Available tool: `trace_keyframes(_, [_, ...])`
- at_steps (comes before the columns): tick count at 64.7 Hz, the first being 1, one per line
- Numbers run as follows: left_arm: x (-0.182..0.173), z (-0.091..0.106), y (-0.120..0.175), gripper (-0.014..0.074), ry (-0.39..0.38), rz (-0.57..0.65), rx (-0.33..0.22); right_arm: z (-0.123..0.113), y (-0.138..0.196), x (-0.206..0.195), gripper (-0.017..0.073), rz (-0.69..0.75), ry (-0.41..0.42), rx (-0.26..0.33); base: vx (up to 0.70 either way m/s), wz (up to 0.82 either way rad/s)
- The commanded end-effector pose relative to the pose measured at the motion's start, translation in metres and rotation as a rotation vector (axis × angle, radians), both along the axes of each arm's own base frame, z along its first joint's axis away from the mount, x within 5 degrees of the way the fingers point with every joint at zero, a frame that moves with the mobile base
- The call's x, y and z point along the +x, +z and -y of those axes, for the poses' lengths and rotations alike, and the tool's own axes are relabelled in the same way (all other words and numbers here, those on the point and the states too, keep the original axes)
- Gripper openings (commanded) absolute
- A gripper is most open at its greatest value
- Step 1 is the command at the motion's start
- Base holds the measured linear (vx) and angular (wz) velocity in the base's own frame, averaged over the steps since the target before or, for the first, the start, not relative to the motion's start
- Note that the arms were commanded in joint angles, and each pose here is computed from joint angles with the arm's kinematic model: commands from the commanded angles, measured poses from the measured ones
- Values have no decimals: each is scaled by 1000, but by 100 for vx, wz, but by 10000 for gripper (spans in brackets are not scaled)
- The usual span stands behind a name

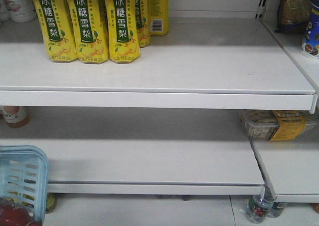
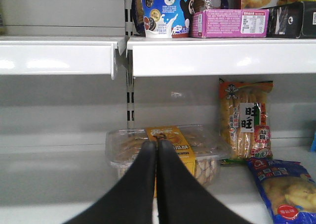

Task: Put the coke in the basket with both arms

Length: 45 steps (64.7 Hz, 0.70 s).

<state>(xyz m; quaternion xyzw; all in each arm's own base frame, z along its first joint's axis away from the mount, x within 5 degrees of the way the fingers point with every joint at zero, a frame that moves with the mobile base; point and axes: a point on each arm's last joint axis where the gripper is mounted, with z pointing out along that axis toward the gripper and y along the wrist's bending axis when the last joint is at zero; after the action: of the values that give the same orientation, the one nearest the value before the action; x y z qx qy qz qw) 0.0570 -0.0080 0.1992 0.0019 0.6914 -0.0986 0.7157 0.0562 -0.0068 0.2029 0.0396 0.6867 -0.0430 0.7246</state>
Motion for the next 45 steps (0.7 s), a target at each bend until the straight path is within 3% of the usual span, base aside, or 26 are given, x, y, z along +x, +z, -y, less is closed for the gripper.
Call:
trace_keyframes(1, [-4, 0, 17, -6, 4, 199, 15, -1, -1, 2, -9, 13, 8, 5, 0, 0])
trace_keyframes(16, [-4, 0, 17, -6, 4, 199, 15, 0, -10, -1, -9, -72, 2, -3, 0, 0])
trace_keyframes(25, [-4, 0, 17, -6, 4, 199, 15, -5, -10, 0, -9, -81, 75, -88, 0, 0])
trace_keyframes(30, [-4, 0, 17, -6, 4, 199, 15, -7, -10, 0, -9, -80, 114, -105, 0, 0])
trace_keyframes(45, [-4, 0, 17, -6, 4, 199, 15, -6, -10, 0, -9, -75, 111, -15, 0, 0])
